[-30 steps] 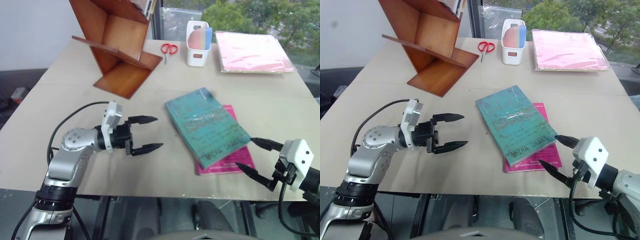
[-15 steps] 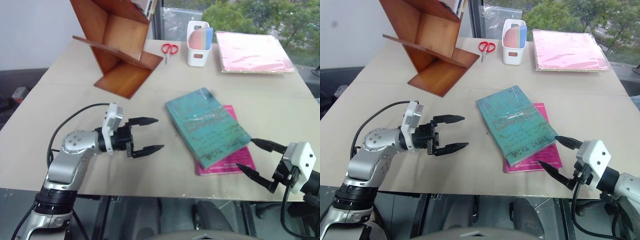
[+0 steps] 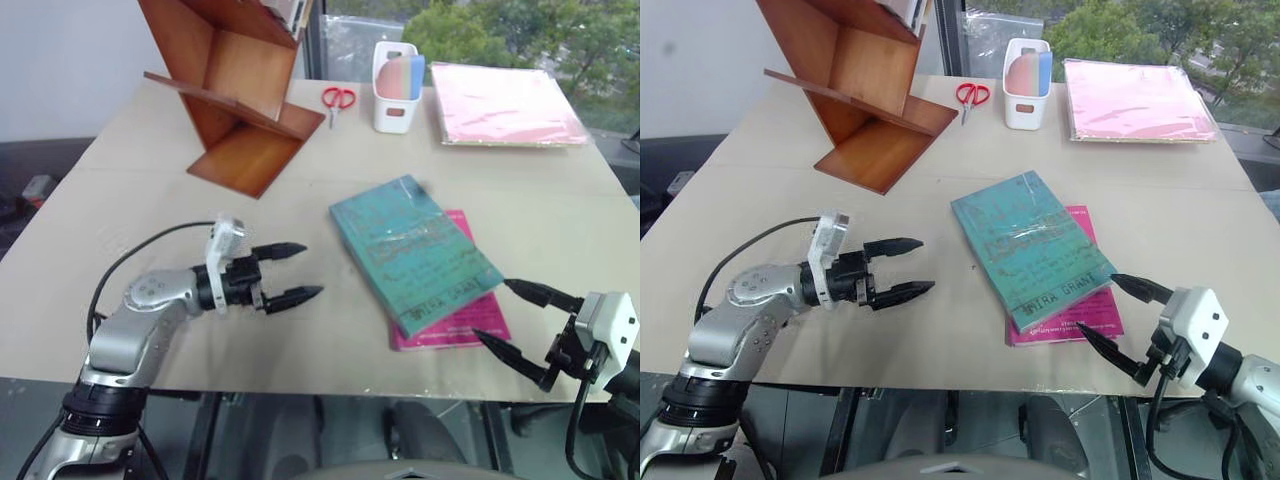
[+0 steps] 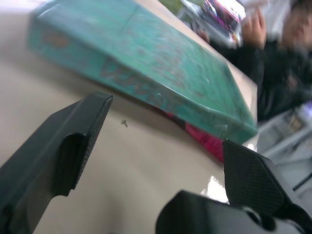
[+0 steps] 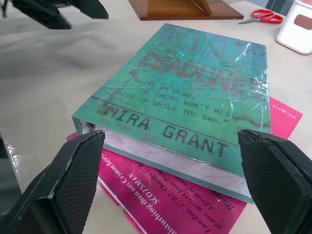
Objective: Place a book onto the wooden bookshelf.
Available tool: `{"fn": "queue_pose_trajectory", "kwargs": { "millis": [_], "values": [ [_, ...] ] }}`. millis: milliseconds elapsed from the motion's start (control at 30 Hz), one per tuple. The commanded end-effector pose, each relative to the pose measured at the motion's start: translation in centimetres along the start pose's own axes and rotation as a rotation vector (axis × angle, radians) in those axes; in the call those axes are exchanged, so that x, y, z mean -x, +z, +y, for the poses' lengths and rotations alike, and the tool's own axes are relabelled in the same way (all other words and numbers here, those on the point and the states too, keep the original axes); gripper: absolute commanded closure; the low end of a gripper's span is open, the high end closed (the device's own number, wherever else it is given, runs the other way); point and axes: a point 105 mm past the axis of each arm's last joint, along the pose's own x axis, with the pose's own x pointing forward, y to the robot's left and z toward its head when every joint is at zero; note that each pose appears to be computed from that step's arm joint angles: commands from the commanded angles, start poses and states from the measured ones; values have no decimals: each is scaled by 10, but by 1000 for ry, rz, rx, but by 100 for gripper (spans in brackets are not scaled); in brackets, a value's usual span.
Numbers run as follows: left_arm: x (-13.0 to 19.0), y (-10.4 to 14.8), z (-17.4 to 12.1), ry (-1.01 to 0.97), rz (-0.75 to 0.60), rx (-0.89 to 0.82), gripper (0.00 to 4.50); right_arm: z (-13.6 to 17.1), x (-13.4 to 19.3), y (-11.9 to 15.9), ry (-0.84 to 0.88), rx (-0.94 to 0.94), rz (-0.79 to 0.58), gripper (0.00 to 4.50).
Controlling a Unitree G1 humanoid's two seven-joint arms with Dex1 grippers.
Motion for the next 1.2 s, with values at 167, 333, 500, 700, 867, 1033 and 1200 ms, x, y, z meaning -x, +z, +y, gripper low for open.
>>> {"fn": "queue_pose_trajectory", "kwargs": {
  "millis": [167,333,500,700,867,1033,1200],
  "values": [
    [-14,45,-8,-99,-85,482,0,4,0,16,-14,60,-34,4],
    [-32,26,-17,-148,73,710,0,5,2,23,-37,82,-36,4],
    [-49,8,-15,-97,121,827,0,9,2,27,-52,85,-42,4],
    [-76,2,-16,-65,112,919,0,12,5,29,-62,80,-46,4],
    [-86,-2,-17,-49,107,943,0,14,6,30,-64,76,-47,4],
    [-99,-11,-19,-32,88,991,0,16,8,30,-66,74,-45,4],
    [-114,-14,-27,-66,72,1042,0,16,10,29,-75,74,-32,4]
  ]
}}
